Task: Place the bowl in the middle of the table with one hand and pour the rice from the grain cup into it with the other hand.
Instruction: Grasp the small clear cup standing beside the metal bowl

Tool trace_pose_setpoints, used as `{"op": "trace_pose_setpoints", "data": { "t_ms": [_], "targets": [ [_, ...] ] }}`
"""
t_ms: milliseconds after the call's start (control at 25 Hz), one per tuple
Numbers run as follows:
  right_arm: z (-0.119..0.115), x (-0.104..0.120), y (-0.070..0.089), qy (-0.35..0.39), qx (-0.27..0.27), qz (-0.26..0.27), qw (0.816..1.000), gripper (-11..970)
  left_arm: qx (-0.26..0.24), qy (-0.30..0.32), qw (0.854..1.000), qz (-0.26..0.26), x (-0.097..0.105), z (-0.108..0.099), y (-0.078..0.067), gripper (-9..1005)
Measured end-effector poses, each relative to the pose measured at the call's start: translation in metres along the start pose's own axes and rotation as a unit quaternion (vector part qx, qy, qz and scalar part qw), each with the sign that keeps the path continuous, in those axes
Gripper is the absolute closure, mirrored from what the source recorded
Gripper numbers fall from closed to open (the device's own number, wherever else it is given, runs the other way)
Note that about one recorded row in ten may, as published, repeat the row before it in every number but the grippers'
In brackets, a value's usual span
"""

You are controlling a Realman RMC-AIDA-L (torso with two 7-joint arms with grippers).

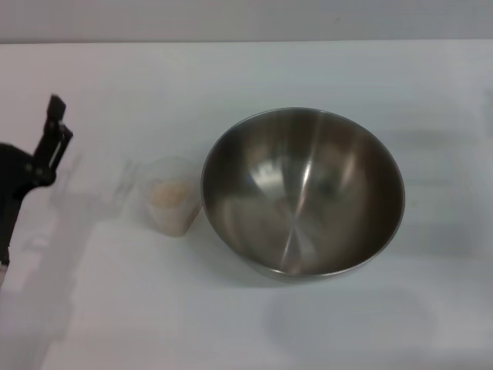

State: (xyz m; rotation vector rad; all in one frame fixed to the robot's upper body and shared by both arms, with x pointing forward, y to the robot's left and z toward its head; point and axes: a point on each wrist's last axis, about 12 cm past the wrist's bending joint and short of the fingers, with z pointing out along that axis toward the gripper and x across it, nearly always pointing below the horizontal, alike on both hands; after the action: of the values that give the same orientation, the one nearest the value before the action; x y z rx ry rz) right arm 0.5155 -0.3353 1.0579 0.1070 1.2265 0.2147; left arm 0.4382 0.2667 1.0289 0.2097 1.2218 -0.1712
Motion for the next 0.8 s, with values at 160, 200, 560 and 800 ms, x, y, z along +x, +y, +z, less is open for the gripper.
{"op": "trace_pose_setpoints", "data": {
  "t_ms": [160,200,560,800],
  "targets": [
    [0.004,0.001,-0.002,0.007,0.002,-0.006,1.0,417,0.03,0.028,0.999,-0.001,0.005,-0.013,0.002,167],
    [0.004,0.001,-0.002,0.007,0.002,-0.006,1.0,417,0.039,0.038,0.999,-0.004,0.007,-0.017,0.004,167],
    [0.009,0.0,-0.003,0.01,-0.001,-0.013,1.0,417,0.097,0.118,0.988,-0.001,0.024,-0.025,0.003,168],
    [0.009,0.0,-0.003,0.01,-0.001,-0.015,1.0,417,0.104,0.149,0.983,0.008,0.031,-0.022,0.005,168]
  ]
}}
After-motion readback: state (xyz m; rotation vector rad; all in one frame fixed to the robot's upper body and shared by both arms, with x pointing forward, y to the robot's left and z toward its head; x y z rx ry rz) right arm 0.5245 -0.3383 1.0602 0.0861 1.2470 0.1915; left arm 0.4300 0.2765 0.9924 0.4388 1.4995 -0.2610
